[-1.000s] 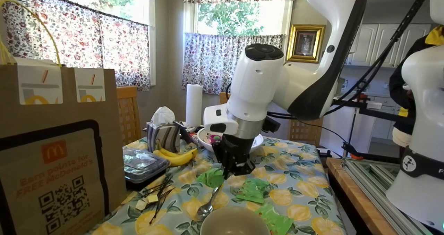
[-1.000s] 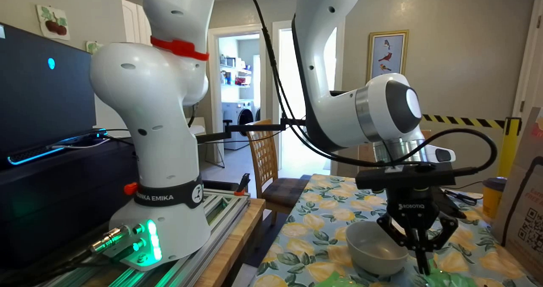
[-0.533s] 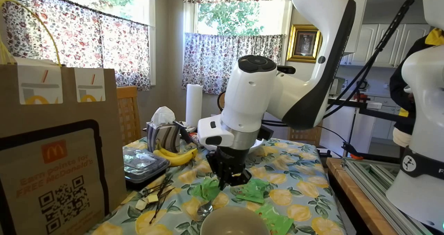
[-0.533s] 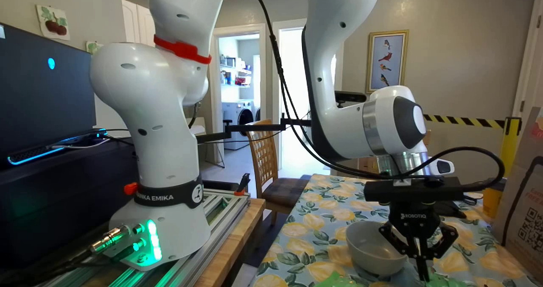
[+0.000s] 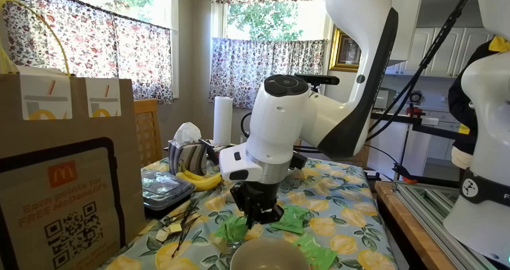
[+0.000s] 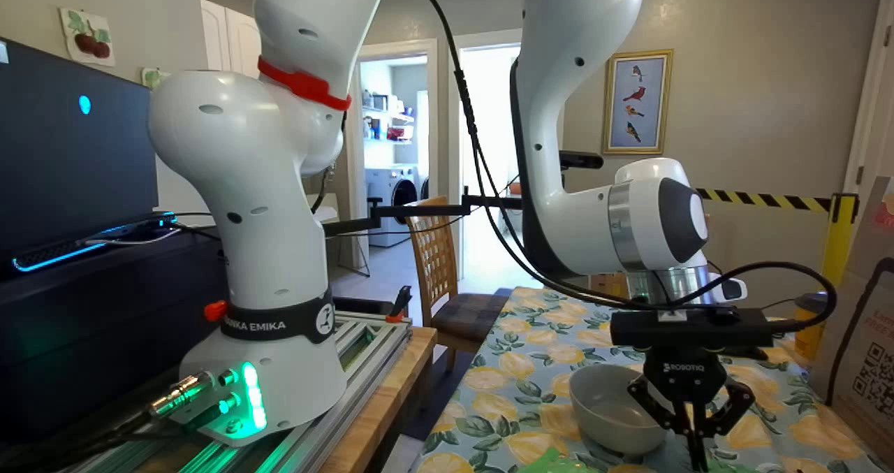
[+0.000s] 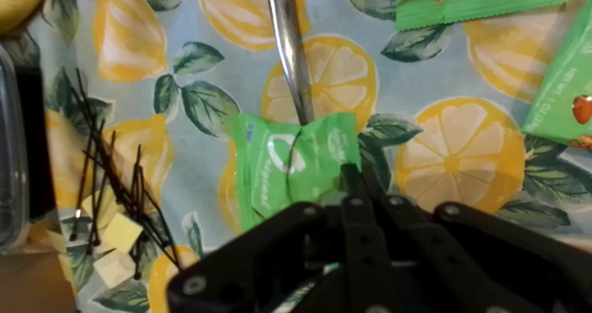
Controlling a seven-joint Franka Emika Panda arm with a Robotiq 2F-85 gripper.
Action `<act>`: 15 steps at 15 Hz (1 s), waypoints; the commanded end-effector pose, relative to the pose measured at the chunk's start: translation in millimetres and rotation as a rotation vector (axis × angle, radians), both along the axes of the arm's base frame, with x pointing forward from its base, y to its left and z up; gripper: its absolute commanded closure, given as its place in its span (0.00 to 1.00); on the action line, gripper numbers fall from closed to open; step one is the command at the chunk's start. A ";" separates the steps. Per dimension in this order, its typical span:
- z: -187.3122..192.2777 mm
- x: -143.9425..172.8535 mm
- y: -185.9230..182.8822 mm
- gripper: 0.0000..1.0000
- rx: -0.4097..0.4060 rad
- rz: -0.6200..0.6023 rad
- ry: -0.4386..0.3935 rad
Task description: Put one green sachet on the silver spoon then use the spoon to place the sachet in the grey bowl.
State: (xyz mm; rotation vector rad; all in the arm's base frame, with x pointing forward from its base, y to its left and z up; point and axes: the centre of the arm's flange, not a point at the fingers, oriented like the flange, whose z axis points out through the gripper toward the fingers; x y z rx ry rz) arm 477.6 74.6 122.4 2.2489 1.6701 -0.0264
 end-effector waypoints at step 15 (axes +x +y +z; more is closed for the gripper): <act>4.1 -6.0 -11.3 0.11 -0.017 -0.032 0.021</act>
